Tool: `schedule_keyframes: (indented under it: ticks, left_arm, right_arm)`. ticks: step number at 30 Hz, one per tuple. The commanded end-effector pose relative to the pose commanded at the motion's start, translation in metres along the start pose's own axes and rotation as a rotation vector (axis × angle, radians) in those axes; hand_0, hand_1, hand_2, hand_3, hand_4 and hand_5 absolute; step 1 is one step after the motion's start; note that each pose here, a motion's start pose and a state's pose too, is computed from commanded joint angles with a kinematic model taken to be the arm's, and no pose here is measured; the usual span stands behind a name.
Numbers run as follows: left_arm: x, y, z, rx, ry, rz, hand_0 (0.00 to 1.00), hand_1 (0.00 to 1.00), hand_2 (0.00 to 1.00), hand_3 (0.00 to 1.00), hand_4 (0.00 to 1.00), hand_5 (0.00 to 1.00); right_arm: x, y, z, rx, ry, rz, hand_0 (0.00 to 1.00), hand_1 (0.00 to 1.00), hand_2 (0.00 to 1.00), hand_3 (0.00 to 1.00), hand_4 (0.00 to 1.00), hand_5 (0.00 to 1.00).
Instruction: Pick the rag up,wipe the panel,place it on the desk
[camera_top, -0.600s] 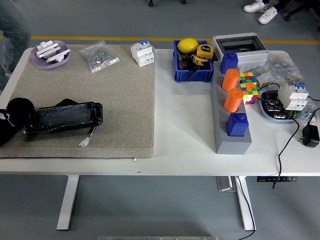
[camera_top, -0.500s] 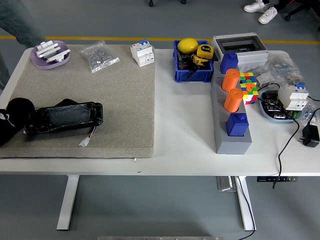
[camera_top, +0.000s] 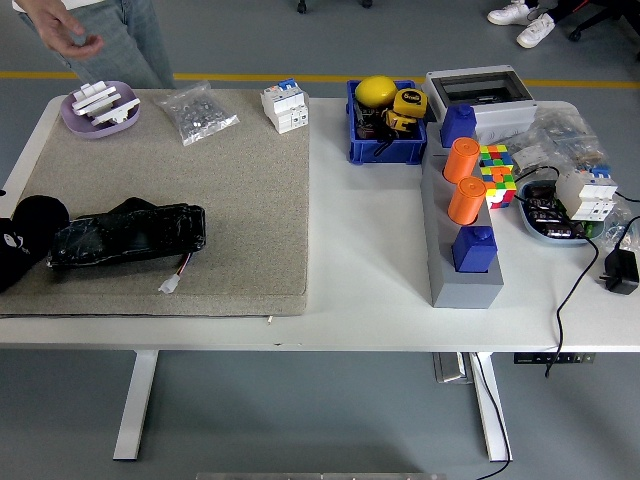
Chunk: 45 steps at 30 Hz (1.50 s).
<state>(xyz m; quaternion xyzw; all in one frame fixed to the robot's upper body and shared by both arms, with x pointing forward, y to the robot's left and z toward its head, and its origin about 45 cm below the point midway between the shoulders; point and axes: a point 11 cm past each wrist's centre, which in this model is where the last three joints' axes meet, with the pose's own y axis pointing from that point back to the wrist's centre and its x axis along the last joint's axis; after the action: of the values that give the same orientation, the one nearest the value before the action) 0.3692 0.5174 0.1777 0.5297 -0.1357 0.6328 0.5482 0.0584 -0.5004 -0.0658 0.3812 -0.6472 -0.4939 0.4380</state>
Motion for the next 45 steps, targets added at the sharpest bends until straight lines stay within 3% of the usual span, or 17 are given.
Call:
schedule_keyframes:
  ticks: [1,6,7,12,13,18,19,24,25,26,30,31,36,37,45]
  left_arm:
    - [-0.001,0.000,0.000,0.001,-0.002,-0.003,0.831,0.864,0.845,0.800,0.913,0.128]
    - [-0.004,-0.002,0.002,0.011,-0.016,0.001,0.831,0.864,0.845,0.800,0.913,0.128]
    - [-0.004,-0.002,0.002,0.012,-0.013,0.005,0.495,0.669,0.695,0.622,0.803,0.109]
    - [-0.003,-0.003,0.002,0.014,-0.024,0.032,0.495,0.669,0.695,0.622,0.803,0.109]
    - [-0.004,-0.004,0.001,0.021,-0.027,0.034,0.349,0.485,0.590,0.563,0.458,0.002]
    - [-0.008,-0.005,-0.004,0.043,-0.045,0.035,0.349,0.485,0.590,0.563,0.458,0.002]
    - [-0.008,-0.005,-0.005,0.044,-0.047,0.034,0.338,0.412,0.576,0.548,0.346,0.002]
    - [-0.012,-0.006,-0.009,0.060,-0.072,0.042,0.338,0.412,0.576,0.548,0.346,0.002]
    - [-0.012,-0.006,-0.010,0.062,-0.073,0.046,0.266,0.301,0.563,0.520,0.237,0.002]
    - [-0.012,-0.006,-0.010,0.063,-0.074,0.048,0.266,0.301,0.563,0.520,0.237,0.002]
    - [-0.011,-0.005,-0.010,0.050,-0.083,0.085,0.266,0.301,0.563,0.520,0.237,0.002]
    - [-0.011,-0.005,-0.009,0.047,-0.083,0.090,0.235,0.218,0.547,0.492,0.172,0.002]
    - [-0.008,-0.003,-0.008,0.031,-0.096,0.123,0.235,0.218,0.547,0.492,0.172,0.002]
    - [-0.008,-0.003,-0.008,0.030,-0.097,0.127,0.229,0.179,0.541,0.476,0.142,0.002]
    - [0.020,0.022,0.003,0.022,-0.163,0.264,0.229,0.172,0.548,0.481,0.150,0.002]
  right_arm:
    - [0.000,0.000,0.000,0.000,0.000,0.000,0.779,0.724,0.730,0.656,0.941,0.698]
    - [-0.001,0.000,-0.002,0.007,-0.005,0.000,0.779,0.724,0.730,0.656,0.941,0.698]
    - [-0.001,0.000,-0.002,0.008,-0.007,-0.001,0.779,0.724,0.731,0.658,0.943,0.700]
    - [-0.001,0.000,-0.002,0.011,-0.011,0.000,0.779,0.724,0.731,0.658,0.943,0.700]
    - [-0.001,0.000,-0.003,0.015,-0.015,0.000,0.779,0.723,0.730,0.658,0.944,0.700]
    - [-0.001,0.001,-0.006,0.026,-0.025,0.004,0.779,0.723,0.730,0.658,0.944,0.700]
    - [-0.001,0.001,-0.006,0.027,-0.026,0.005,0.780,0.721,0.728,0.657,0.945,0.700]
    - [0.003,0.002,-0.008,0.036,-0.036,0.018,0.780,0.721,0.728,0.657,0.945,0.700]
    - [0.004,0.002,-0.009,0.037,-0.036,0.019,0.779,0.720,0.728,0.658,0.946,0.700]
    - [0.004,0.002,-0.009,0.037,-0.036,0.020,0.779,0.720,0.728,0.658,0.946,0.700]
    - [0.006,0.002,-0.007,0.035,-0.040,0.023,0.779,0.720,0.728,0.658,0.946,0.700]
    - [0.006,0.002,-0.007,0.034,-0.041,0.024,0.780,0.720,0.728,0.659,0.947,0.698]
    - [0.006,0.001,-0.005,0.031,-0.042,0.023,0.780,0.720,0.728,0.659,0.947,0.698]
    - [0.006,0.001,-0.004,0.030,-0.042,0.023,0.780,0.720,0.728,0.661,0.950,0.698]
    - [0.006,0.001,-0.002,0.022,-0.038,0.023,0.780,0.719,0.727,0.661,0.950,0.697]
